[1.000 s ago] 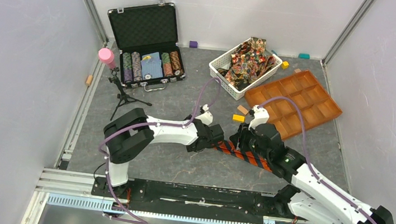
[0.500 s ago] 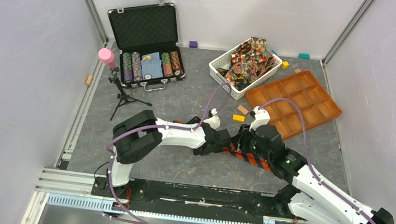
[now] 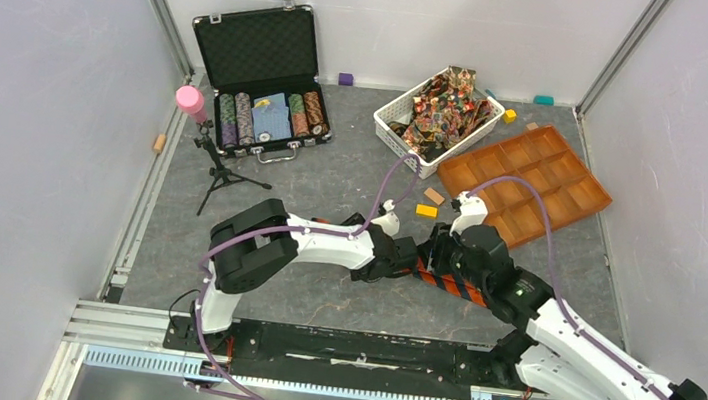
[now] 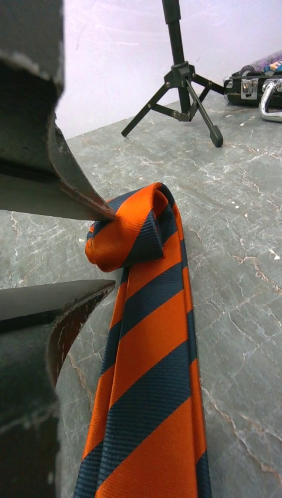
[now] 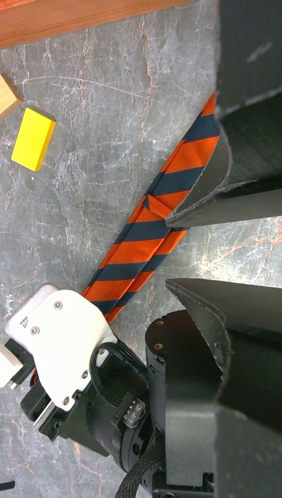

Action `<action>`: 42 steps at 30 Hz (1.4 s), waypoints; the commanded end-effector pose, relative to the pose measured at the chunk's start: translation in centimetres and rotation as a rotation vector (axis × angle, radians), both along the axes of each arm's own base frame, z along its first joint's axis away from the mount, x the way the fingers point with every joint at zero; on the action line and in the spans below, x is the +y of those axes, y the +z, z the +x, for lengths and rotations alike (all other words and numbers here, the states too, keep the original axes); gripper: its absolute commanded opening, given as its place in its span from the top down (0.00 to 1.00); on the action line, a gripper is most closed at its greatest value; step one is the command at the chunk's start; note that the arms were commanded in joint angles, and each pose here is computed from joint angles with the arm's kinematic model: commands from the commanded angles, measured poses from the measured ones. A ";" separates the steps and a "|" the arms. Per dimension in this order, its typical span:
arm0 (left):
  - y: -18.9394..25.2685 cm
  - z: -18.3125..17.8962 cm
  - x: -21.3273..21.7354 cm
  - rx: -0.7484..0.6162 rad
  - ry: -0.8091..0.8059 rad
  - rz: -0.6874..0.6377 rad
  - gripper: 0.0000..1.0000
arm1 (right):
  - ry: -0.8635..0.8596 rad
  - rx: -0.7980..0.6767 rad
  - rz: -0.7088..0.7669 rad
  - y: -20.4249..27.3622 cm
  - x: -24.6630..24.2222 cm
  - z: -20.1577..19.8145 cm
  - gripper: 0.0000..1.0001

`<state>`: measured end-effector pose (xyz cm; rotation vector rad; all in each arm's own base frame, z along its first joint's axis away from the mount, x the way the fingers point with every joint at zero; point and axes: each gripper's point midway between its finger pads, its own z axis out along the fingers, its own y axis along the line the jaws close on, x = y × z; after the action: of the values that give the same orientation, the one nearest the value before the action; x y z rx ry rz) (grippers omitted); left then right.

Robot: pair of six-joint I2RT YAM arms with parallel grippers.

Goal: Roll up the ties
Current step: Roll the tie at the center of the board.

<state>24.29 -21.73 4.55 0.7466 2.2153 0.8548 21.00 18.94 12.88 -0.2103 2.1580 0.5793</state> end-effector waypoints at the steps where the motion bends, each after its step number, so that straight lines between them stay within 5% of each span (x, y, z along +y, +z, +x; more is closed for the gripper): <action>1: -0.2 0.0 -1.8 -0.009 0.029 -0.098 0.52 | -0.038 -0.038 0.023 1.2 -0.4 0.5 0.56; 16: -1.5 -0.4 -3.4 0.048 0.027 -0.194 0.63 | -0.060 -0.047 0.009 1.5 -1.2 0.4 0.56; 26: 0.8 -0.1 -3.1 -0.008 0.045 -0.255 0.54 | -0.063 -0.062 0.009 2.3 -1.2 0.6 0.53; 42: 8.3 -0.1 -3.3 -0.095 0.041 -0.528 0.51 | -0.120 -0.168 -0.084 4.1 -2.8 2.4 0.27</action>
<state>23.97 -24.83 9.51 0.5481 2.2655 0.4579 21.94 16.15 14.54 -0.1432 2.0880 0.4387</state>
